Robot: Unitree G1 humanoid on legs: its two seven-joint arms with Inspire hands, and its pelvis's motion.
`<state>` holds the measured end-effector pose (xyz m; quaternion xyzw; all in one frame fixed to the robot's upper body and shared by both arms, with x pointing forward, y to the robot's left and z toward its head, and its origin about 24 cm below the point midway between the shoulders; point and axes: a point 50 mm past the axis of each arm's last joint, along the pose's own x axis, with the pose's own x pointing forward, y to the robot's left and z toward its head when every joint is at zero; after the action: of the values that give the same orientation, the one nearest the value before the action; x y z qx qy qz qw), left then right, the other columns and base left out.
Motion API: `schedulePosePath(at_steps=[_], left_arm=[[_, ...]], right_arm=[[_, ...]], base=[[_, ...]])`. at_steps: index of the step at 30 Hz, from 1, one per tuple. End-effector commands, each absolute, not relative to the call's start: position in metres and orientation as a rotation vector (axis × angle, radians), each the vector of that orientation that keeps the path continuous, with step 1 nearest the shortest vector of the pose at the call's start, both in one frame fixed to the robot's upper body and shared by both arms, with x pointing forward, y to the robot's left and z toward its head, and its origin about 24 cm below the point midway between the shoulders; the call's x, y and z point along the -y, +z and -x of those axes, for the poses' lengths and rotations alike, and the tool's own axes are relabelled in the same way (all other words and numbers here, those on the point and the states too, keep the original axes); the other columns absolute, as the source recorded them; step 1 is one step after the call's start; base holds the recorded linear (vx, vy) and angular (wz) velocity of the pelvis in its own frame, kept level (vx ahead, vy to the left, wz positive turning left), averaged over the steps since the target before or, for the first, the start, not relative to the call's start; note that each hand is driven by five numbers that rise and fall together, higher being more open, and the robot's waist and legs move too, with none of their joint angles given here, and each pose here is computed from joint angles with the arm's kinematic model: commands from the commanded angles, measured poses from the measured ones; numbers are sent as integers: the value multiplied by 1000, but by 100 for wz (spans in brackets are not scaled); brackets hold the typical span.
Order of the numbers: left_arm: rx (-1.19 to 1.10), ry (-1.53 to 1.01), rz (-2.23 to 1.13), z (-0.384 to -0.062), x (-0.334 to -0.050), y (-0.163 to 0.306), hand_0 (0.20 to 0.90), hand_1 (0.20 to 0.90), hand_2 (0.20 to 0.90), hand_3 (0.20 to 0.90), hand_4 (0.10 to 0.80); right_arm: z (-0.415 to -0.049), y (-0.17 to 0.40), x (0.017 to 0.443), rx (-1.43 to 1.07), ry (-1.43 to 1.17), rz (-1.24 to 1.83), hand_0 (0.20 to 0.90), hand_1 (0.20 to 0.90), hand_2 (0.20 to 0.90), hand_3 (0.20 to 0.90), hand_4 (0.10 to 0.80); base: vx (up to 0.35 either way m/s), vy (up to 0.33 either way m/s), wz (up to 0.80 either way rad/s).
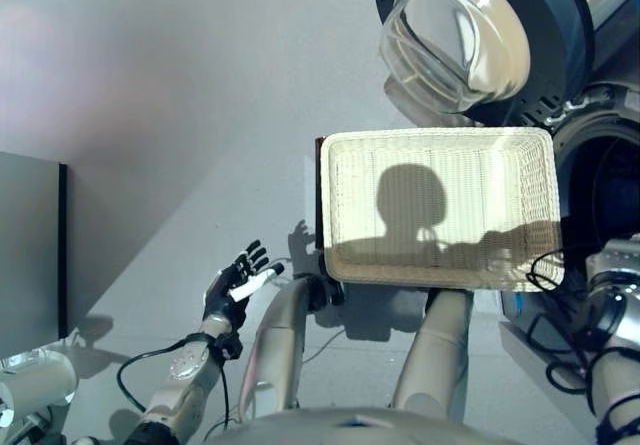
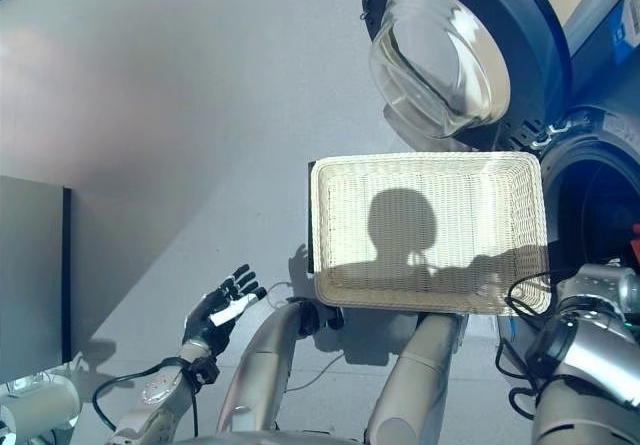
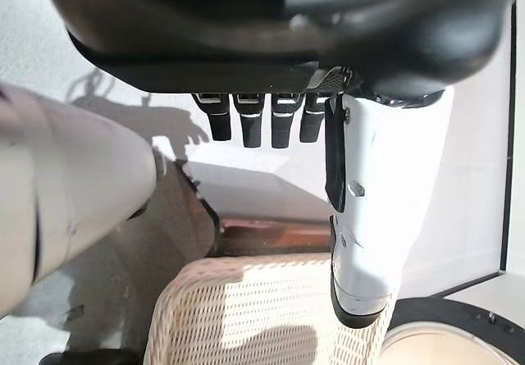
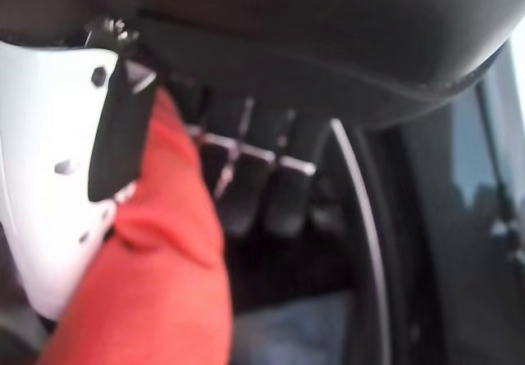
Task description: Pick up the clothes and place them into the washing machine
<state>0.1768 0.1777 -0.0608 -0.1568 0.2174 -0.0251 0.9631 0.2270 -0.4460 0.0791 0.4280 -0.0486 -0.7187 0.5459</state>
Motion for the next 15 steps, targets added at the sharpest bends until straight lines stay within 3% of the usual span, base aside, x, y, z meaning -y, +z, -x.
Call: schedulePosePath(at_steps=[1, 2, 3, 15], left_arm=[[-409, 13, 324, -168, -194, -57, 900, 900, 900, 900, 800], [-407, 11, 329, -168, -193, -56, 900, 900, 900, 900, 800], [-405, 13, 327, -169, -193, -56, 900, 900, 900, 900, 800], [-384, 70, 351, -173, -203, -55, 900, 900, 900, 900, 800]], right_arm=[[-177, 113, 486, 333, -1857, -884, 230, 230, 230, 230, 322], [-178, 112, 486, 333, -1849, -884, 359, 359, 359, 359, 414], [-178, 110, 485, 323, -1852, -882, 900, 900, 900, 900, 800], [-204, 91, 463, 250, -1765, -884, 900, 900, 900, 900, 800]], base=[[10, 7, -8], [-5, 5, -12], [5, -4, -14], [-16, -7, -2]])
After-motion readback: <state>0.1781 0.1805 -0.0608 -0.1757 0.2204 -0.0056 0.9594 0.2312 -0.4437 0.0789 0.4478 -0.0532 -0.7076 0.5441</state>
